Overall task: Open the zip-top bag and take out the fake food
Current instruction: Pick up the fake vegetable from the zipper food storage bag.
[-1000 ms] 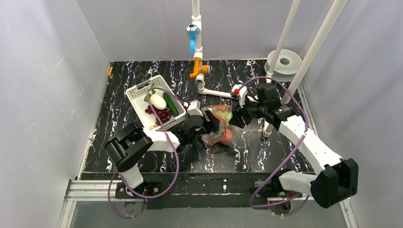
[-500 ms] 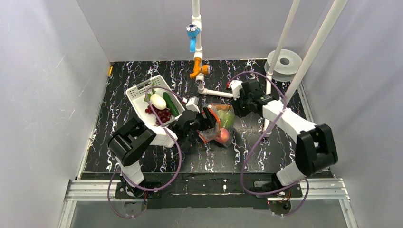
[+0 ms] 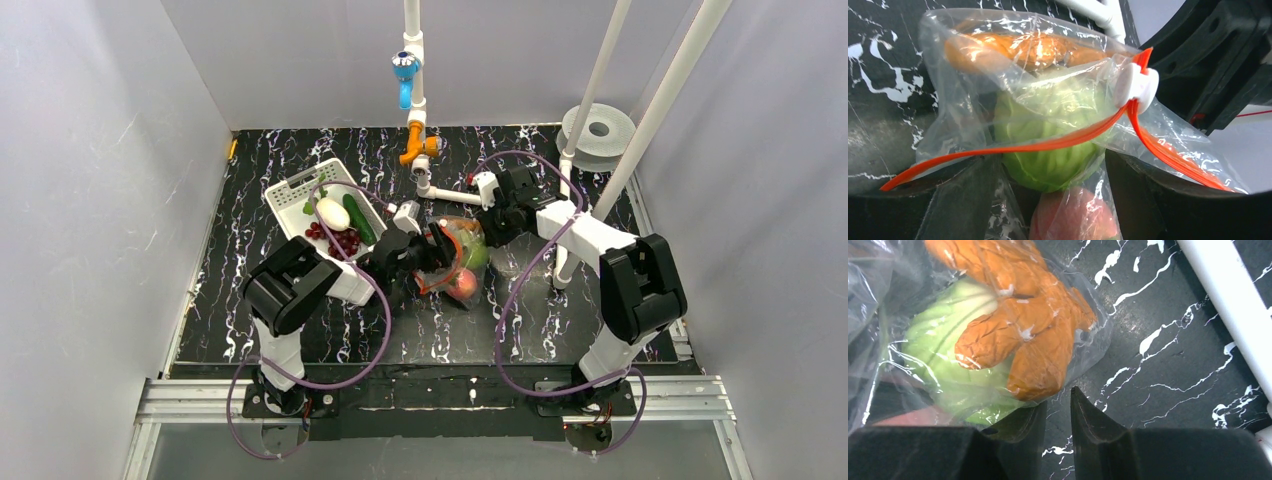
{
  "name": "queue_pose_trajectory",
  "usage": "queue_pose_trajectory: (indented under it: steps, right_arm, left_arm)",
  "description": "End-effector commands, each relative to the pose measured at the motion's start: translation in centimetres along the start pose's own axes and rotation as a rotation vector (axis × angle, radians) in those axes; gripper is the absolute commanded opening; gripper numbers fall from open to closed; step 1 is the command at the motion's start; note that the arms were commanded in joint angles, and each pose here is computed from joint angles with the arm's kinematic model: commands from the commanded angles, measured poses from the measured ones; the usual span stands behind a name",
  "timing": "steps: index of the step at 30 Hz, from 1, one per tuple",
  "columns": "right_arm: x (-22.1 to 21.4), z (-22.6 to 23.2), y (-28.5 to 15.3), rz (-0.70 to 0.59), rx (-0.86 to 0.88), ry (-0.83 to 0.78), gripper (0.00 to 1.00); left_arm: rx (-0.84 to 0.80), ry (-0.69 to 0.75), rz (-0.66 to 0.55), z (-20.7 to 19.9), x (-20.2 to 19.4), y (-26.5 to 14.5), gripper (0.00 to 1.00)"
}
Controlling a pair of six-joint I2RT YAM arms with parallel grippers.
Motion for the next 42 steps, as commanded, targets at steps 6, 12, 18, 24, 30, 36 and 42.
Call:
queue_pose_trajectory:
  steps: [6,12,18,24,30,36,42]
  right_arm:
    - [0.9,1.4,0.5,-0.034,0.117,0.033,0.33]
    - [0.9,1.5,0.6,-0.030,0.134,0.036,0.33]
    - [0.8,1.6,0.7,-0.030,0.145,0.038,0.35]
    - [0.9,1.8,0.5,-0.035,0.160,0.040,0.34]
    - [1.0,1.9,0.4,-0.040,0.168,0.040,0.33]
    - [1.3,2.0,0.0,-0.056,0.182,0.038,0.34]
    - [2.3,2.7,-3.1,-0.178,0.301,0.018,0.46]
  left_arm:
    - [-0.007,-0.050,-0.175,-0.3,2.1,-1.0,0.75]
    - [0.080,-0.114,-0.167,-0.7,2.7,-0.5,0.75]
    - [-0.008,-0.197,-0.193,-1.3,2.6,-0.4,0.98]
    - [0.175,-0.248,-0.227,0.5,2.7,-0.8,0.98]
    - [0.237,-0.274,-0.243,1.3,2.5,-1.1,0.83]
    - [0.098,-0.282,-0.227,0.3,2.3,-0.8,0.91]
    - [0.048,-0.262,-0.254,-0.5,2.7,-1.8,0.97]
Point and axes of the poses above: each gripper's point midway between its finger pads, its own y axis out along the fingers, its own z axis along the line the jaws close on, x = y × z, the point moved 8 cm from there along -y, back along the fingers, and after that the axes turned 11 degrees about -y, right-handed, at the moved point
